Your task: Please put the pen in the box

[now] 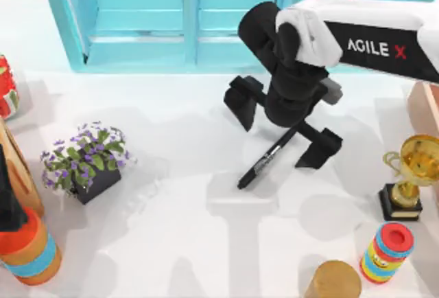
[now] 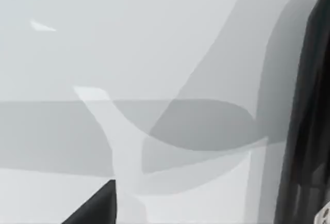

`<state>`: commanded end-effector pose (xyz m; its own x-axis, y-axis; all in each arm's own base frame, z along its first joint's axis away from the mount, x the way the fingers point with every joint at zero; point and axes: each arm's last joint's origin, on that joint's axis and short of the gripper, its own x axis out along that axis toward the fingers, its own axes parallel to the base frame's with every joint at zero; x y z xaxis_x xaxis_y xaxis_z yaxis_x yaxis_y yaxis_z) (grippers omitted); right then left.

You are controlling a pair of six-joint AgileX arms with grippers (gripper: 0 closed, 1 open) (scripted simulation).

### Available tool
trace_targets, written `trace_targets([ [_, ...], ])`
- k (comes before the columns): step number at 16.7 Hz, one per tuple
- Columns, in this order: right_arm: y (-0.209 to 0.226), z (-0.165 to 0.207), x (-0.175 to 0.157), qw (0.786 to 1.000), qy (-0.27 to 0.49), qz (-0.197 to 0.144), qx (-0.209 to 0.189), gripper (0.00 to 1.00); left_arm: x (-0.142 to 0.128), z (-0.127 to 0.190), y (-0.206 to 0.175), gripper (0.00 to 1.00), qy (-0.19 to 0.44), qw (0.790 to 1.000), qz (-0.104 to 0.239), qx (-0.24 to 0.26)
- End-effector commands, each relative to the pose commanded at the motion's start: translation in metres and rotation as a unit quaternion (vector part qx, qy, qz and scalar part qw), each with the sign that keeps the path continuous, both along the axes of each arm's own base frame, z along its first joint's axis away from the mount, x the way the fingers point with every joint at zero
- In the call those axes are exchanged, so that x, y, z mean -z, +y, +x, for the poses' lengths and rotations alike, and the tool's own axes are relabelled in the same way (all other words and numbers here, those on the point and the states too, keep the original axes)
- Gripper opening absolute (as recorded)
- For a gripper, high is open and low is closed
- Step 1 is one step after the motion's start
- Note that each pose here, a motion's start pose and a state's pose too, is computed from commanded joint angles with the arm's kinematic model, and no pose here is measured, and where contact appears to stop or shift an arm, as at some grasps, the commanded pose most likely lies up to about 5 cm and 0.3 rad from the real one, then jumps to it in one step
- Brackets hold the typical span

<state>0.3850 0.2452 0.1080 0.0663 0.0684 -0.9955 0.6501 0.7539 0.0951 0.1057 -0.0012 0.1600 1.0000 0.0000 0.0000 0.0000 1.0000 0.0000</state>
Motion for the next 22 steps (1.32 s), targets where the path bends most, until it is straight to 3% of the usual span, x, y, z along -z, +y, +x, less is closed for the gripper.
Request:
trace_targets([
  [2, 0.000, -0.001, 0.018, 1.000, 0.003, -0.002, 0.000, 1.00, 0.000, 0.000, 0.000, 1.00, 0.000, 1.000, 0.000, 0.000],
  [6, 0.000, -0.002, 0.022, 1.000, 0.004, -0.002, 0.000, 1.00, 0.000, 0.000, 0.000, 1.00, 0.000, 1.000, 0.000, 0.000],
  [19, 0.000, -0.002, 0.022, 1.000, 0.004, -0.002, 0.000, 0.02, 0.000, 0.000, 0.000, 1.00, 0.000, 1.000, 0.000, 0.000],
  [22, 0.000, -0.002, 0.022, 1.000, 0.004, -0.002, 0.000, 0.00, 0.000, 0.000, 0.000, 1.00, 0.000, 1.000, 0.000, 0.000],
])
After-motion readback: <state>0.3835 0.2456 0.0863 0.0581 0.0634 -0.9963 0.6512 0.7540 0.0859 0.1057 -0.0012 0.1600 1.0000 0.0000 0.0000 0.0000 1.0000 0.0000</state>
